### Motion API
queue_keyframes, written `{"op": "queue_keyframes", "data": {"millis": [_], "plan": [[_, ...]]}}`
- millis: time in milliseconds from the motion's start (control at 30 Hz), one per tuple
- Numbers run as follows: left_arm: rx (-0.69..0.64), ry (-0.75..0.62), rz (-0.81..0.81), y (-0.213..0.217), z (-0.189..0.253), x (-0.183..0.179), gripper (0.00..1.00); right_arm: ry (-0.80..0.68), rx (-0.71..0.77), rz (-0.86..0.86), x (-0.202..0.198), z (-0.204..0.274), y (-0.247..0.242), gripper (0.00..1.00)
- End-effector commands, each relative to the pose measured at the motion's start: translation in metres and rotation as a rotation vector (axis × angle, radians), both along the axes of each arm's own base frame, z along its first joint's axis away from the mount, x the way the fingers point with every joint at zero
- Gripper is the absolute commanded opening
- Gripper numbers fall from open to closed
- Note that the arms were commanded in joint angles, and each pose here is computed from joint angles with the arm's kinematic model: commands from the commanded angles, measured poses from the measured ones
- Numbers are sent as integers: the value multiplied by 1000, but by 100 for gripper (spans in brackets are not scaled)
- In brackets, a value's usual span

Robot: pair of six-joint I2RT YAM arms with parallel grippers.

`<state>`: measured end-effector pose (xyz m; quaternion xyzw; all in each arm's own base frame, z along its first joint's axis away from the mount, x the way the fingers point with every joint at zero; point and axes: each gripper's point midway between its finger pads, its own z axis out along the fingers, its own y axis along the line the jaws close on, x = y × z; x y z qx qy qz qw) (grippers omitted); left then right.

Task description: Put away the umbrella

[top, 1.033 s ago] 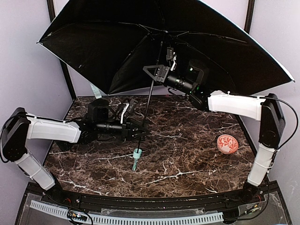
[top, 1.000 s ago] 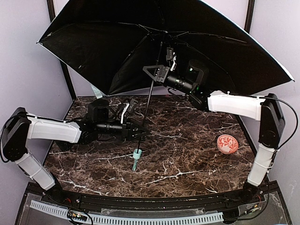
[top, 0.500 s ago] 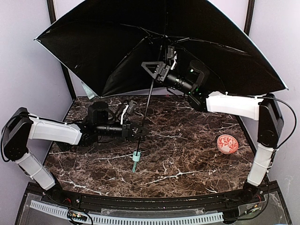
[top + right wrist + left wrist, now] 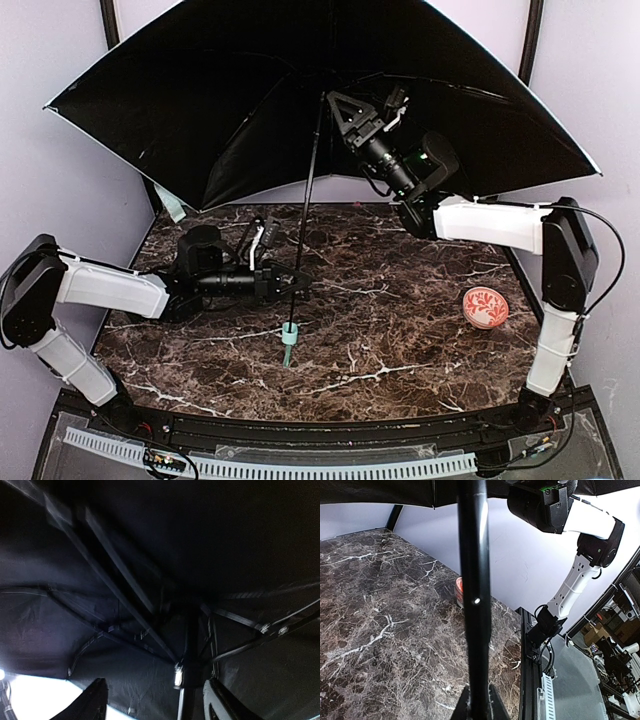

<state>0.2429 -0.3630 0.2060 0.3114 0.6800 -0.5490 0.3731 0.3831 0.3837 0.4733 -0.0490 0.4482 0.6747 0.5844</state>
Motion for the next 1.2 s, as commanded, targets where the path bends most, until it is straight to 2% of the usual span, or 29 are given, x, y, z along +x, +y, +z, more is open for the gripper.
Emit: {"op": "queue_keyframes", "data": {"millis": [0, 133, 300, 500, 800, 900, 1000, 1100, 1167], "plan": [[-106, -149, -7, 3, 47, -4, 0, 3, 123, -82, 13, 16, -19, 63], [-101, -149, -9, 2, 46, -4, 0, 16, 132, -62, 18, 16, -14, 63], [-101, -152, -14, 2, 48, -5, 0, 58, 96, -49, 30, 8, 0, 67], [-100, -155, -17, 2, 49, -6, 0, 71, 108, -46, 35, 4, 4, 59], [-100, -158, -20, 2, 51, -6, 0, 98, 102, -26, 35, -6, 12, 59], [-103, -166, -17, 3, 53, -6, 0, 99, 80, -18, 36, -6, 17, 52], [-98, -166, -17, 2, 52, -6, 0, 111, 71, -9, 38, -8, 21, 54], [-98, -167, -21, 2, 53, -7, 0, 105, 70, -17, 38, -7, 21, 45], [-97, -170, -21, 2, 53, -7, 0, 104, 59, -14, 39, -6, 23, 44]]}}
